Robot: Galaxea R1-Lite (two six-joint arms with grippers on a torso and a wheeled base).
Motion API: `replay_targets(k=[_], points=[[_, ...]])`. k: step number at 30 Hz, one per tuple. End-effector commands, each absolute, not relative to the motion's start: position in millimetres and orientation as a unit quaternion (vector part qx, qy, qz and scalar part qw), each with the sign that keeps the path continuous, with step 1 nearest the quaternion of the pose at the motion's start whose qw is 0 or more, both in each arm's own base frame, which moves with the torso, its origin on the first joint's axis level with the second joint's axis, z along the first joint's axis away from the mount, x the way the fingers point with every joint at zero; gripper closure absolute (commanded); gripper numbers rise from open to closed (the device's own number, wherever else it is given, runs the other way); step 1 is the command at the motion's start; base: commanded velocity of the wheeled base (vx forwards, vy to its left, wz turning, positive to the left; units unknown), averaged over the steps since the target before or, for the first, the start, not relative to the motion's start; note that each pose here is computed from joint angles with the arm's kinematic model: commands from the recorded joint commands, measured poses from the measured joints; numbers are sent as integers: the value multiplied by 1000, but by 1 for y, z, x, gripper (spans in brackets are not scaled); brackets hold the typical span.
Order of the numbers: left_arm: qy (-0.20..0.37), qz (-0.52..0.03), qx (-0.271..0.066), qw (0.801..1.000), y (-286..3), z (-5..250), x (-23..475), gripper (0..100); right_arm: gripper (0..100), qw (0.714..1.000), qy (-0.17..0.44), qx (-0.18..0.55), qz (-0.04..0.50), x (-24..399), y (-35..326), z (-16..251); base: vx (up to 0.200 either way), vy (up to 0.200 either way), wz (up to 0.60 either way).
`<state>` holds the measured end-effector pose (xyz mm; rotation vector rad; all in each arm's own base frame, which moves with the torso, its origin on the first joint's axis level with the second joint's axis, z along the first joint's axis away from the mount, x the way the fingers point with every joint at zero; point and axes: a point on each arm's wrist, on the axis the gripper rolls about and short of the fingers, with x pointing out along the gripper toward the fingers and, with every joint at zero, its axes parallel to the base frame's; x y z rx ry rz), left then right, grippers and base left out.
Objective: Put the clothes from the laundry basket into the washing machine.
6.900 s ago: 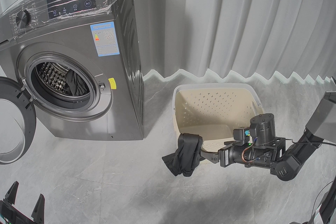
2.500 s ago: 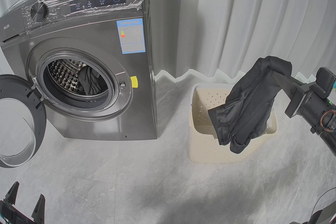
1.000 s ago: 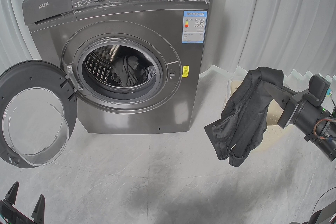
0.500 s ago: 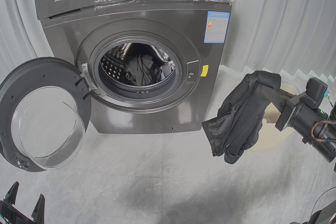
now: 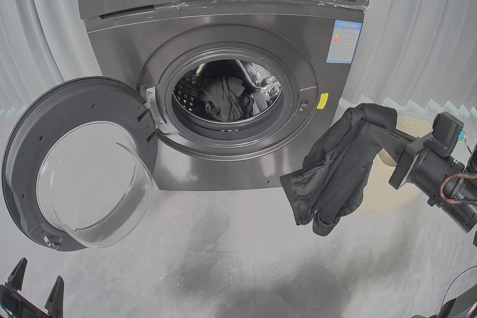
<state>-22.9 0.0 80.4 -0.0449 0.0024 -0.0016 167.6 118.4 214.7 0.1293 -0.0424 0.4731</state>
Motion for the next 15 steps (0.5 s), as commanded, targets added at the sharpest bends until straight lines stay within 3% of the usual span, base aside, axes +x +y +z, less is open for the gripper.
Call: replay_targets(k=[1,8,15], points=[[1,-1,-23,1000,0,76,-23,0,100,970,-20,64,235,168,119,214,0,0,0],[1,-1,-23,1000,0,76,-23,0,100,970,-20,64,235,168,119,214,0,0,0],[1,-1,-22,1000,0,76,-23,0,100,970,-20,64,235,168,119,214,171,0,0]])
